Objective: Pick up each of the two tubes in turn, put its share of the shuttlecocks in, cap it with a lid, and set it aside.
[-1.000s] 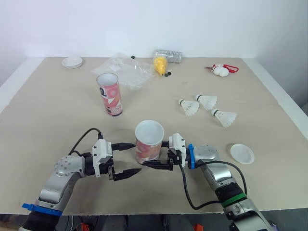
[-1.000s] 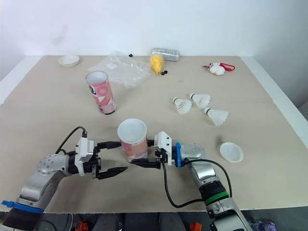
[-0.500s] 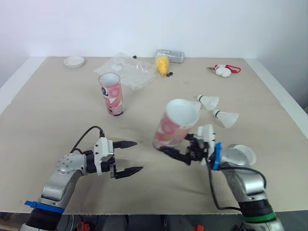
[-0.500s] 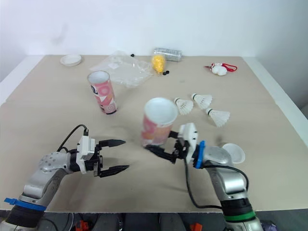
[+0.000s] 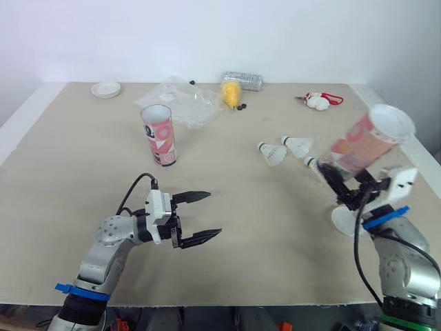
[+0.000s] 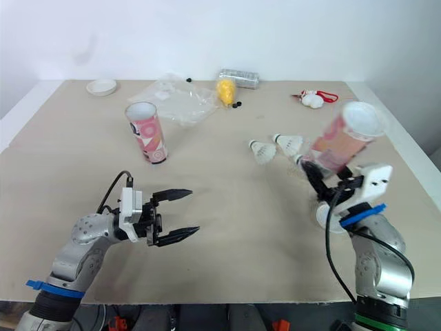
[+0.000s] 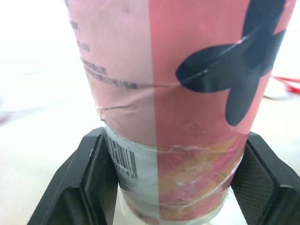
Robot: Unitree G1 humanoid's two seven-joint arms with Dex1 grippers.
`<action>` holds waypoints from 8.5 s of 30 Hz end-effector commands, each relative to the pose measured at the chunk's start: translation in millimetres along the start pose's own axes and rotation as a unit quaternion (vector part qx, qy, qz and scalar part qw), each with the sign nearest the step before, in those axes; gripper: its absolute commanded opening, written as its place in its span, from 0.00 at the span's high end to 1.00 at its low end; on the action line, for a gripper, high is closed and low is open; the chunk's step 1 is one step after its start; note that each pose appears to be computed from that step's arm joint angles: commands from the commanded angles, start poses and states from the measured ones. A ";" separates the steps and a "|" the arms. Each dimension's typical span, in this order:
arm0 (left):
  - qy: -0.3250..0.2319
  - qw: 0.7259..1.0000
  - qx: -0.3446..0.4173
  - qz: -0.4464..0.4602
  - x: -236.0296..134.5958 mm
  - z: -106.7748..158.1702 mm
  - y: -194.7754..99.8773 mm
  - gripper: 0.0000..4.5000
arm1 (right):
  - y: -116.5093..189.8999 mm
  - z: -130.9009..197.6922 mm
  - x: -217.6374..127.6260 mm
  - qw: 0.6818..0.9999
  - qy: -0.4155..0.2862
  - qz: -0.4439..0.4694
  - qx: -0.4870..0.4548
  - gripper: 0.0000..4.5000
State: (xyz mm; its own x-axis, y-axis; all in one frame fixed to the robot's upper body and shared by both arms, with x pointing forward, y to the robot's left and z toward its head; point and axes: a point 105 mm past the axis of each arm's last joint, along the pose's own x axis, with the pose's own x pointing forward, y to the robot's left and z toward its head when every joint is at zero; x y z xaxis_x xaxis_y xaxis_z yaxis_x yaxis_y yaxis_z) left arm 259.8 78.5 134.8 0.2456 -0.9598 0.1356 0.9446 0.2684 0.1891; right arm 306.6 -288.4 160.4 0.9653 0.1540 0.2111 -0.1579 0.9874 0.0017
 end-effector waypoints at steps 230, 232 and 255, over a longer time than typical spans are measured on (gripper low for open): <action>0.414 0.887 0.008 -0.202 -3.7 -9.0 52.5 0.27 | 116.5 -27.9 124.5 0.981 0.119 0.155 -0.006 0.00; 0.413 0.888 0.006 -0.201 -3.6 -9.1 52.3 0.27 | 116.6 -27.0 127.8 0.980 0.117 0.158 -0.010 0.00; 0.408 0.894 0.006 -0.184 -1.8 -12.2 55.2 0.27 | 105.7 -38.5 151.6 0.983 0.137 0.120 0.002 0.99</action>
State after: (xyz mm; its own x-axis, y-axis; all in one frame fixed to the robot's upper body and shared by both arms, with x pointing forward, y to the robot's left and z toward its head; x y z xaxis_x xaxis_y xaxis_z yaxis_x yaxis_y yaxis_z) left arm 311.5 92.9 130.1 -0.0210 -0.7170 -0.6968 0.9927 -0.0976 0.0704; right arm 440.8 -158.0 134.2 0.9124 0.3886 -0.1286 -0.3908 0.9204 0.0093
